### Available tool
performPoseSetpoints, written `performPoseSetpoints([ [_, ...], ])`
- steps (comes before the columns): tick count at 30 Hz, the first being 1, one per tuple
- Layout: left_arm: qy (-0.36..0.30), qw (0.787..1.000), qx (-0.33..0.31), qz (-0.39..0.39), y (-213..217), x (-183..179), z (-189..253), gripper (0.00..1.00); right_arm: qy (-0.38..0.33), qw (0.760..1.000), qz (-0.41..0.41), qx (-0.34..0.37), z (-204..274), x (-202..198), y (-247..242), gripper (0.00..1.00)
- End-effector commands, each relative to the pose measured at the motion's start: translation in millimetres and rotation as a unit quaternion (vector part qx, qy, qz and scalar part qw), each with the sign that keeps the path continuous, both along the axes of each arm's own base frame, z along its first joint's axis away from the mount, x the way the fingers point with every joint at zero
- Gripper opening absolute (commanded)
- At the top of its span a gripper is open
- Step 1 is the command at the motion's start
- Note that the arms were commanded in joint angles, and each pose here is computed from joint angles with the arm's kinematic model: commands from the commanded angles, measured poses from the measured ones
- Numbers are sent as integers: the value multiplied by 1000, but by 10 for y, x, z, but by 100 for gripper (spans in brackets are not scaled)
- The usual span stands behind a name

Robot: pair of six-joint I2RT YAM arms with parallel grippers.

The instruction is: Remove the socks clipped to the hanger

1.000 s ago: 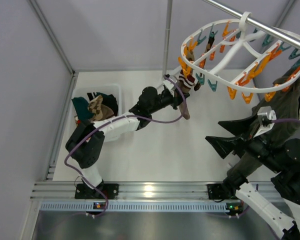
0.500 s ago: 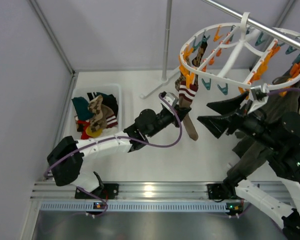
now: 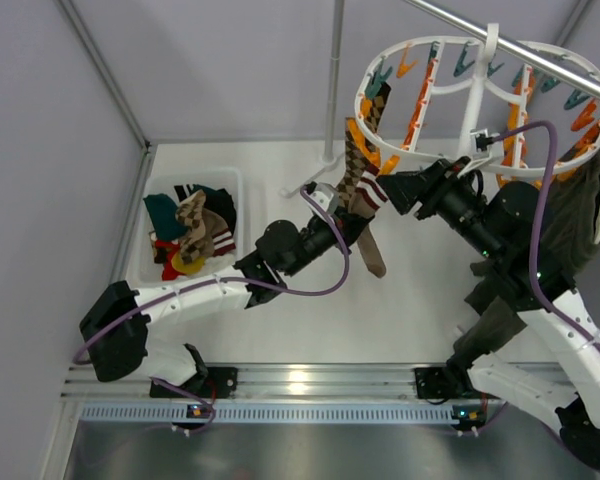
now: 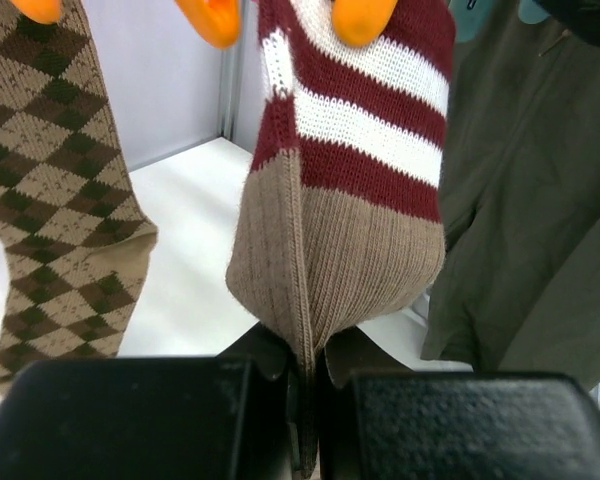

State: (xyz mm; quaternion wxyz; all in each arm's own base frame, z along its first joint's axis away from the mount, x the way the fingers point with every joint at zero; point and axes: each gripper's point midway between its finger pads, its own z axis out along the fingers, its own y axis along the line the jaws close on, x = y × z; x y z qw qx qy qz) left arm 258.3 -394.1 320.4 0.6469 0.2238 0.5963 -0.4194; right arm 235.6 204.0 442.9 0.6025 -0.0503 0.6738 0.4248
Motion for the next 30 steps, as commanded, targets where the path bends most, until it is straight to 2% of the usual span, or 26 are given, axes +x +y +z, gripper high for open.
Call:
performPoseSetpoints([
  [1, -10, 1000, -22, -9, 61, -75, 213, 0, -31, 995, -74, 52, 272, 71, -237, 57],
  [11, -3, 999, -30, -31, -4, -127, 245, 0, -39, 996, -67, 45, 169, 263, -71, 58],
  [15, -5, 997, -31, -68, -65, -254, 265, 0, -44, 995, -75, 45, 154, 307, -76, 58],
  [22, -7, 997, -33, -71, -38, -285, 294, 0, -34, 995, -93, 31, -13, 334, -136, 59],
  [30, -3, 996, -32, -79, -66, -294, 283, 0, -43, 992, -118, 0, -50, 351, -246, 65],
])
